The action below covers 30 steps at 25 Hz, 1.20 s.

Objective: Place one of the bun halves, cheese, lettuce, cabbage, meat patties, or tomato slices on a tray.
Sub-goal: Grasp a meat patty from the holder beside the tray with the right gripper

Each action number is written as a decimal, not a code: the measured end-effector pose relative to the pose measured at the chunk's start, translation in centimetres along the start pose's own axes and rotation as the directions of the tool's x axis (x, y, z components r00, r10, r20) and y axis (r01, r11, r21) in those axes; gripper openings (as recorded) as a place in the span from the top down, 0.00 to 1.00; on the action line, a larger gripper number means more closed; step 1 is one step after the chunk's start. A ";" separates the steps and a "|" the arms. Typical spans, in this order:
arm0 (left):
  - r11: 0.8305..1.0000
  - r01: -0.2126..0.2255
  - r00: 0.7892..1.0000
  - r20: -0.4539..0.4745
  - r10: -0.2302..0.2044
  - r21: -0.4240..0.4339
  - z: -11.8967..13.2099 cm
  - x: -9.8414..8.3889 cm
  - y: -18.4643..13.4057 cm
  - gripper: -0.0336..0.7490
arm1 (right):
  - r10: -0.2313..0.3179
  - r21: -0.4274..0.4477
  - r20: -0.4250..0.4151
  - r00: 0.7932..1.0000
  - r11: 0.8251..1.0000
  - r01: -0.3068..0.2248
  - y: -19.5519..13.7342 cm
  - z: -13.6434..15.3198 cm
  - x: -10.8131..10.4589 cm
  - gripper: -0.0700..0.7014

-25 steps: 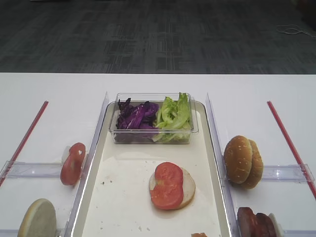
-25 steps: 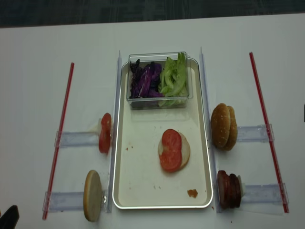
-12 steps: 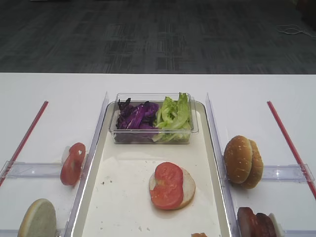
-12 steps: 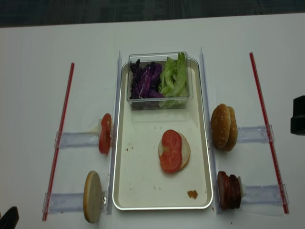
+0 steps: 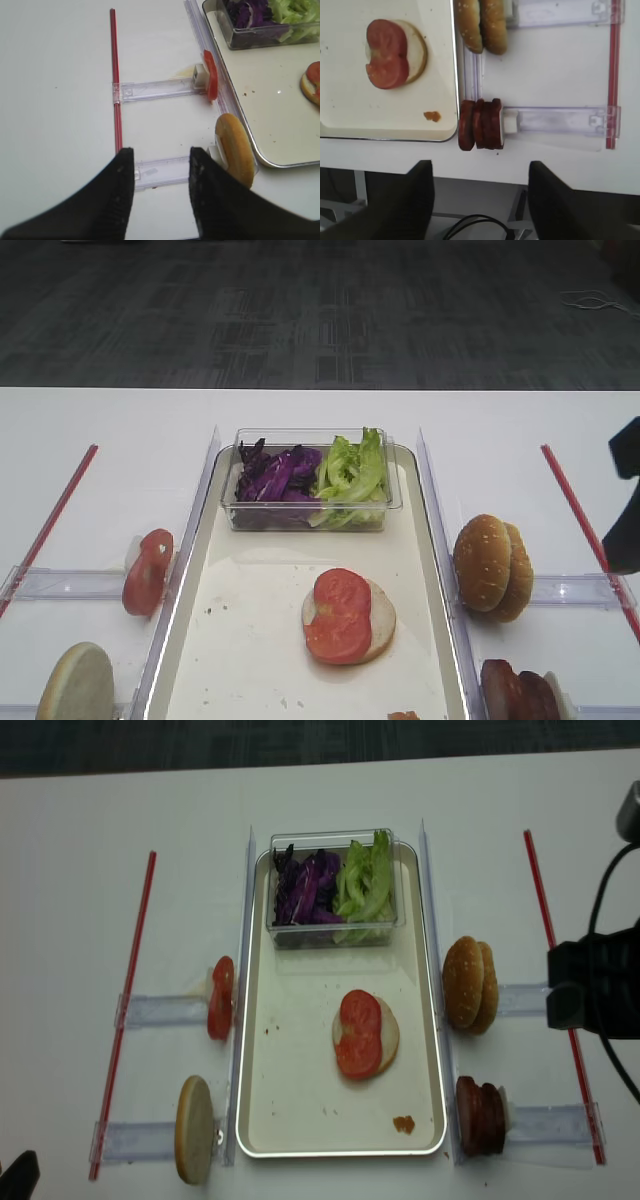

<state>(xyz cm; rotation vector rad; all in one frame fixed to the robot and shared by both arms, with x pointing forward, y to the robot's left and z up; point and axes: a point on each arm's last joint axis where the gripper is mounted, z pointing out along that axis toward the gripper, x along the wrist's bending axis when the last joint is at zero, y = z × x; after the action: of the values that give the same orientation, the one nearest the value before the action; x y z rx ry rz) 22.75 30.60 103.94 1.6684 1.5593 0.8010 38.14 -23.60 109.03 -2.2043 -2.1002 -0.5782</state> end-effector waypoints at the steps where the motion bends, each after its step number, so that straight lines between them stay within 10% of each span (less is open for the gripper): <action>1: 1.000 0.000 1.000 0.000 0.000 0.000 0.0 0.0 0.0 0.63 | -0.007 0.021 0.003 1.000 1.000 0.007 -0.1 0.4 0.5 0.35; 30: 1.000 0.000 1.000 0.000 0.000 0.000 0.0 0.0 0.0 0.63 | -0.054 0.196 0.117 0.992 0.980 0.031 0.2 7.5 5.6 0.35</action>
<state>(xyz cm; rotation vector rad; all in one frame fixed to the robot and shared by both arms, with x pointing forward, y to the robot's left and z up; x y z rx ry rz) 22.75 30.60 103.94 1.6684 1.5593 0.8010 40.15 -16.17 103.74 -2.1410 -2.1609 -0.2332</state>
